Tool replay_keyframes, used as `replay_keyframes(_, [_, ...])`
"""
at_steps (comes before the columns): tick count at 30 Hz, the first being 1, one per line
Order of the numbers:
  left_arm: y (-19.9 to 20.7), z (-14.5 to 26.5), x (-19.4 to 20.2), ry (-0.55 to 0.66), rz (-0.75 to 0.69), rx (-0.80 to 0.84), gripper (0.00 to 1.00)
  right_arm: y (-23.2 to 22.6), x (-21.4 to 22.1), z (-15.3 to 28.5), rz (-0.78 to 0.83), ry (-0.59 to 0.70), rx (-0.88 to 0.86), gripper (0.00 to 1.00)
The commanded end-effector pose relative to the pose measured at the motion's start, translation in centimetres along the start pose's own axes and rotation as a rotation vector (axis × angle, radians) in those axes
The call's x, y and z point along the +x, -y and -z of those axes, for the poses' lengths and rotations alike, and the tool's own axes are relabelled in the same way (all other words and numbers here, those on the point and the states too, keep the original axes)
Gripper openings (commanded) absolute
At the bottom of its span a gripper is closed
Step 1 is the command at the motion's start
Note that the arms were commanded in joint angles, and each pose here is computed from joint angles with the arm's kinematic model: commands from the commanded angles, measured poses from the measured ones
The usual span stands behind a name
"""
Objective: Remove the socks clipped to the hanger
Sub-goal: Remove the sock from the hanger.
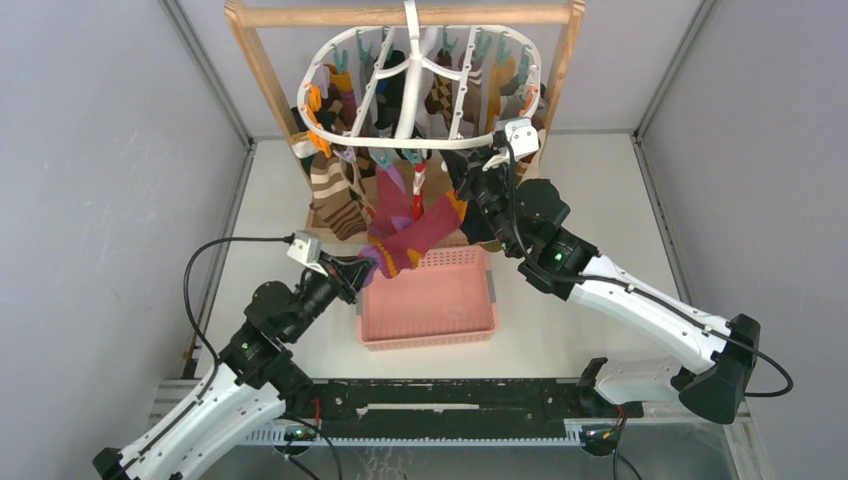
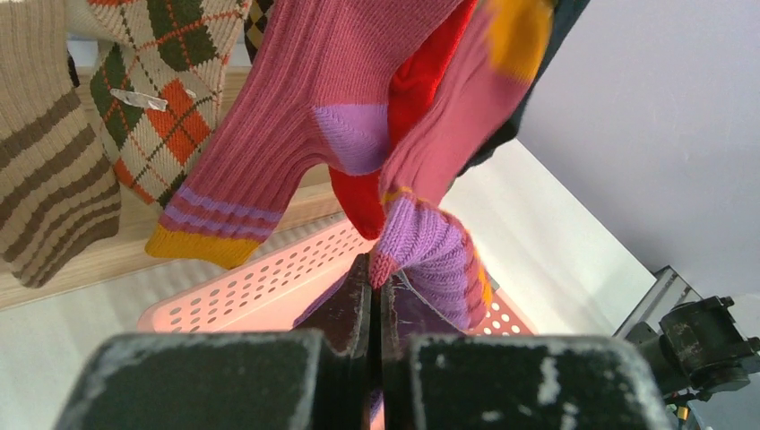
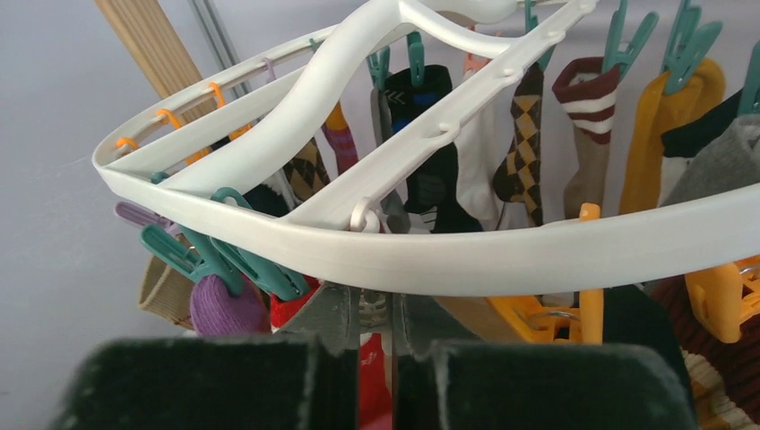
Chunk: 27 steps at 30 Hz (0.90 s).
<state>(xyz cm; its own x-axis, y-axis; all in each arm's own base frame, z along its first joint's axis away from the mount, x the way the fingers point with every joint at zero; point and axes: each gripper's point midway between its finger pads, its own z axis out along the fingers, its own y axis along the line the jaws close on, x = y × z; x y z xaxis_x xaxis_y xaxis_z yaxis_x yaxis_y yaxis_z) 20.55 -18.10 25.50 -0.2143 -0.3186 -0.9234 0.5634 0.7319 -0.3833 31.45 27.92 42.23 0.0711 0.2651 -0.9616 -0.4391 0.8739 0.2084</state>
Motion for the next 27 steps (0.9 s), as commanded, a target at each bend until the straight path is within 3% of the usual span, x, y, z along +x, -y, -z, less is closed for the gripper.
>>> replay_keyframes(1, [1.8, 0.0, -4.0, 0.098, 0.004, 0.049, 0.00, -0.2, -3.1, 0.2, -0.022, 0.073, 0.001, 0.00])
replay_keyframes(14, [1.9, -0.4, -3.7, 0.090, 0.013, 0.058, 0.00, -0.1, -2.8, 0.3, -0.012, 0.057, 0.006, 0.00])
replay_keyframes(18, [2.0, -0.5, -3.5, 0.084, 0.015, 0.063, 0.00, -0.2, -2.5, 0.3, -0.013, 0.047, 0.002, 0.07])
replay_keyframes(21, [1.9, -0.6, -3.2, 0.077, 0.018, 0.063, 0.00, -0.1, -2.2, 0.3, -0.009, 0.035, 0.002, 0.20])
replay_keyframes(25, [1.9, -0.8, -2.9, 0.067, 0.022, 0.067, 0.00, -0.1, -1.8, 0.5, -0.007, 0.020, -0.002, 0.53])
replay_keyframes(27, [1.8, -1.0, -2.6, 0.062, 0.023, 0.064, 0.00, 0.0, -1.5, 0.7, -0.009, 0.014, -0.002, 0.62])
